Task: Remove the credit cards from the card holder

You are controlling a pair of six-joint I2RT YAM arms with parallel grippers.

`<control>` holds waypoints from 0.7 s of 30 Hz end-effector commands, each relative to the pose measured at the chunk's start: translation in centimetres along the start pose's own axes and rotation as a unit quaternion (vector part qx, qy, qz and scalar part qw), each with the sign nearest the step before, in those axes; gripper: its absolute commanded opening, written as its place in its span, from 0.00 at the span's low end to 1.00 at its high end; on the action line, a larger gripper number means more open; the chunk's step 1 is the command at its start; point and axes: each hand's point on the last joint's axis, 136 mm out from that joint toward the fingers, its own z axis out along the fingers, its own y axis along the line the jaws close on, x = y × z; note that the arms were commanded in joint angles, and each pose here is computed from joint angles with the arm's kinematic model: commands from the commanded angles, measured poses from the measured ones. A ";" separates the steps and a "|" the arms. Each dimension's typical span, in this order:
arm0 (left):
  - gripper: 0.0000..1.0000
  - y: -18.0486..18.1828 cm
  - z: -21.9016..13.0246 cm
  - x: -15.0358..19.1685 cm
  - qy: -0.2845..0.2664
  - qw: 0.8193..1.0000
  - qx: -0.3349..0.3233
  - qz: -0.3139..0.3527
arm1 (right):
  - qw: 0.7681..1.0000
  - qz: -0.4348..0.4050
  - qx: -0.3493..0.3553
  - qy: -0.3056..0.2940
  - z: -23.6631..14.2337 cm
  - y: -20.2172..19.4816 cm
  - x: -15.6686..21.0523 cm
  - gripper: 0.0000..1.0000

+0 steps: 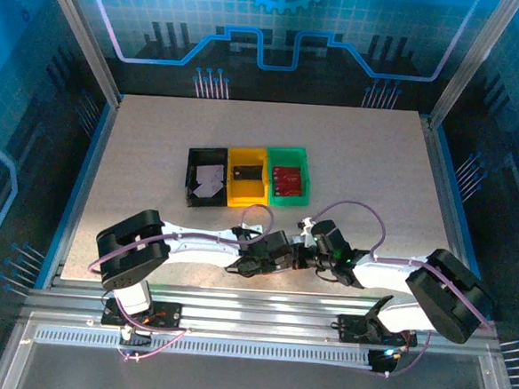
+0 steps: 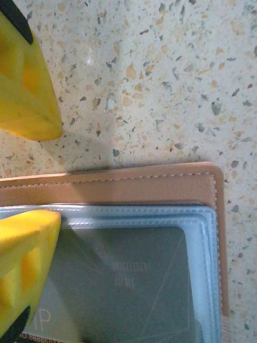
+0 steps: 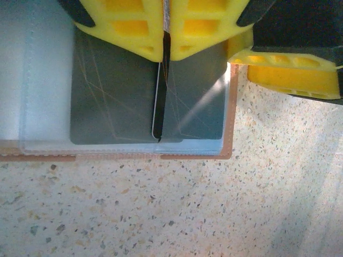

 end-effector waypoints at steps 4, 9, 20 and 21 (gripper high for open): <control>0.44 0.5 7.8 6.3 0.116 0.993 0.026 0.004 | 0.993 -0.012 -0.088 0.083 -0.7 3.1 3.8 0.01; 0.44 0.5 7.8 6.3 0.116 0.993 0.026 0.004 | 0.993 -0.010 -0.088 0.080 -0.9 3.0 3.7 0.00; 0.44 0.8 7.8 6.3 0.116 0.993 0.024 0.004 | 0.996 0.003 -0.074 0.055 -2.3 1.8 2.8 0.00; 0.44 0.8 7.8 6.3 0.117 0.993 0.025 0.004 | 0.996 0.001 -0.076 0.050 -2.5 1.9 2.5 0.00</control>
